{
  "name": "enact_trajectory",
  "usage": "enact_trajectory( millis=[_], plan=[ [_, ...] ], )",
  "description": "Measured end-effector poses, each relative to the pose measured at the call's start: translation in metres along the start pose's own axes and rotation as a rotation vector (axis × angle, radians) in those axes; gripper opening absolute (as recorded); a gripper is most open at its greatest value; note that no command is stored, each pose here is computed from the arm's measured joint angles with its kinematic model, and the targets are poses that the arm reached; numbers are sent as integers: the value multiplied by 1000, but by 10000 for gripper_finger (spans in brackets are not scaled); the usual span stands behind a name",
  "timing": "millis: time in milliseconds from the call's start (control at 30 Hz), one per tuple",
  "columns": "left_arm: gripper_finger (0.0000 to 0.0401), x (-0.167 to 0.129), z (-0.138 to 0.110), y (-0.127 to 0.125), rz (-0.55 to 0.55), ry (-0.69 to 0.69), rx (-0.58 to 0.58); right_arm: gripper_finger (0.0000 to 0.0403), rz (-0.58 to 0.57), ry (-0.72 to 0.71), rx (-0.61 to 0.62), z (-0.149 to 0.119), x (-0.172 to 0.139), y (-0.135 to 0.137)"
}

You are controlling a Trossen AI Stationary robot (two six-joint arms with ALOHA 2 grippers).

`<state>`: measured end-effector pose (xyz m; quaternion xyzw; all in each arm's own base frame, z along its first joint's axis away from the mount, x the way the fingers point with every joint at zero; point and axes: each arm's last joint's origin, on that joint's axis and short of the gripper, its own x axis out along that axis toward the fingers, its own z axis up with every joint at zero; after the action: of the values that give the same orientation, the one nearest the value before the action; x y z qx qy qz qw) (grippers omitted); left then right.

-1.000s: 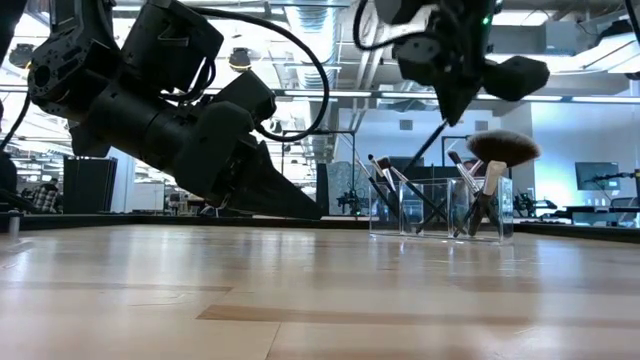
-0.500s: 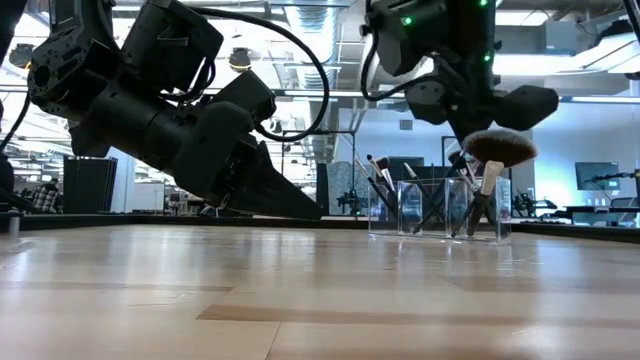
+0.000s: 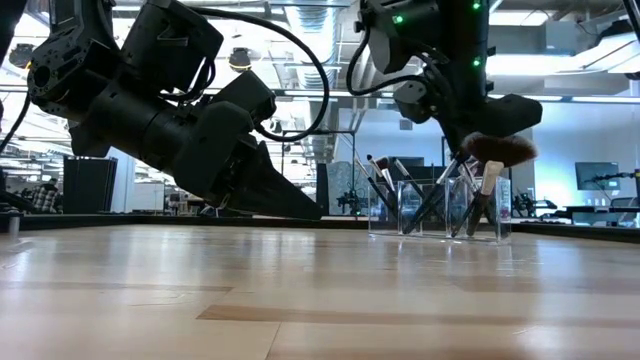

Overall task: Put items in baskets/containers
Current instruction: Put the eyeshadow brush into the transparent organizer, then return to Home Position

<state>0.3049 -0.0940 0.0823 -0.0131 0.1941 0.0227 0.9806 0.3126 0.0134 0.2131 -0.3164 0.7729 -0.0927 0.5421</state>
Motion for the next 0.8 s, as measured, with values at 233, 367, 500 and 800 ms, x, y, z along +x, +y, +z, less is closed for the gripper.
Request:
enact_trajectory(
  millis=[233,367,500,800],
  plan=[
    [86,0,0,0,0,0,1,66,-16,10,125,-4,-18,7],
    [85,0,1,0,-1,-3,0,57,-39,-84,170,-12,-49,10],
    [60,-13,25,-4,-19,-64,-15,49,-48,-334,242,-38,-88,10],
    [3,-120,117,8,177,-177,58,17,46,-960,634,-134,-116,23]
  ],
)
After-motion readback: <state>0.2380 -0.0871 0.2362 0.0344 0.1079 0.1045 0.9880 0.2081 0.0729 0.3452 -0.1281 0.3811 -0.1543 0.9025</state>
